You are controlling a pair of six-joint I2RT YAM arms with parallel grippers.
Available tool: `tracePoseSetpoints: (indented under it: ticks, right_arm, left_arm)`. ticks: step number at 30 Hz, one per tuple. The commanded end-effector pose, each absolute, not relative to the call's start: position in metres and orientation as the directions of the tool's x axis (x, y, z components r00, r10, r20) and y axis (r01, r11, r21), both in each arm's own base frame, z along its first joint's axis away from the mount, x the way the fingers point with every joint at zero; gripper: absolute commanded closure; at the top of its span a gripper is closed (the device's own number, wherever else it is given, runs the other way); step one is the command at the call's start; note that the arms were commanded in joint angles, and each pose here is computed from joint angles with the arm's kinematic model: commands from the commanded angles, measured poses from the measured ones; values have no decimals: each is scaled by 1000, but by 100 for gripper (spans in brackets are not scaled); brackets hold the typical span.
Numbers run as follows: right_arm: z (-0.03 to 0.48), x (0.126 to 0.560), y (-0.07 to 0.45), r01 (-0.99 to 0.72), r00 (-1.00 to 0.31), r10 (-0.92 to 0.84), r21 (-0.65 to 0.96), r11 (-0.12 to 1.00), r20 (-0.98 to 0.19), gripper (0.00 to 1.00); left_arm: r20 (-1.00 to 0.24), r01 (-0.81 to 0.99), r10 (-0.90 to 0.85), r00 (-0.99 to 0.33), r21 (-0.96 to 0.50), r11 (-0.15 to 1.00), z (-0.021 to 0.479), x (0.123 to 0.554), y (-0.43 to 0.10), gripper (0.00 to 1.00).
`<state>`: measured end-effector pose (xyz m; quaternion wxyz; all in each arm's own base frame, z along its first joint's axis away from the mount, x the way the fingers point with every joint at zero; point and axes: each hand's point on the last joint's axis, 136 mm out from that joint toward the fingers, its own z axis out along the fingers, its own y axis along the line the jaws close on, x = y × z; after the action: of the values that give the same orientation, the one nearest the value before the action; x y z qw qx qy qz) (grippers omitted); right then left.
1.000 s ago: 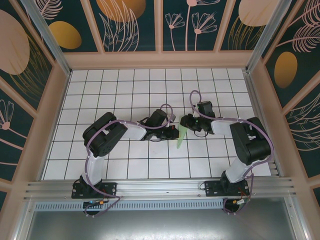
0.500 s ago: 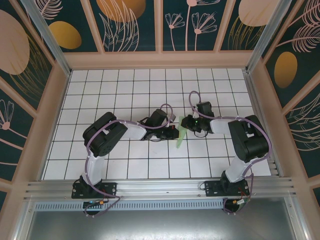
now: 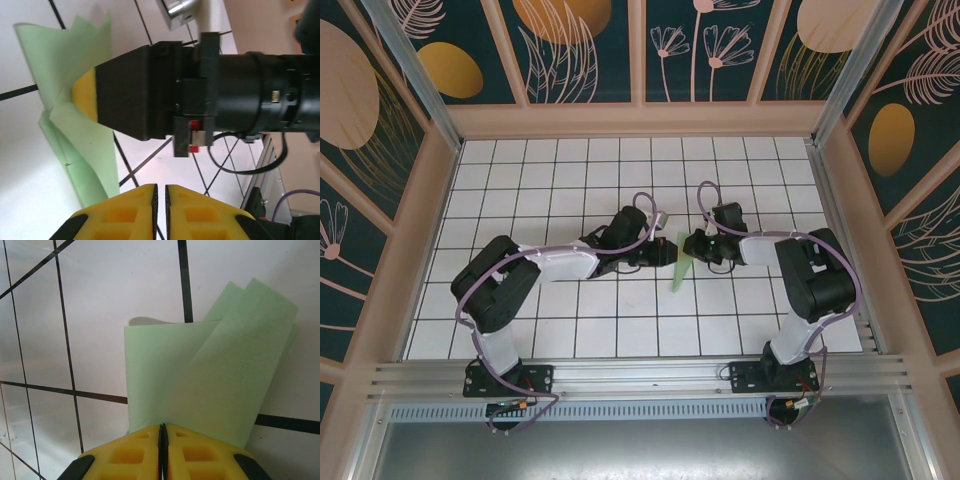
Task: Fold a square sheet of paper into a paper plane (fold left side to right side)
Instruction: Fold the wing for the fifth time at the center of the table.
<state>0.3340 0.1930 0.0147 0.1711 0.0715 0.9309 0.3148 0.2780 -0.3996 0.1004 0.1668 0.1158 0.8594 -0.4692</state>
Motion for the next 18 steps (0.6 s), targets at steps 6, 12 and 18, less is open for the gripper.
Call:
tracePoseSetpoints:
  ticks: [6,12,18]
  right_arm:
    - [-26,309,175,119,-958,233,507,854,-168,87]
    - [-26,308,176,114,-960,225,502,857,-167,87]
    - [-24,310,178,104,-961,218,505,857,-172,87]
  left_arm:
    - [-343,382,172,-924,-855,351,104,239,-423,85]
    - [-292,340,174,-940,-834,434,70,240,-420,85]
    - [-248,308,186,-951,-827,470,47,237,-417,85]
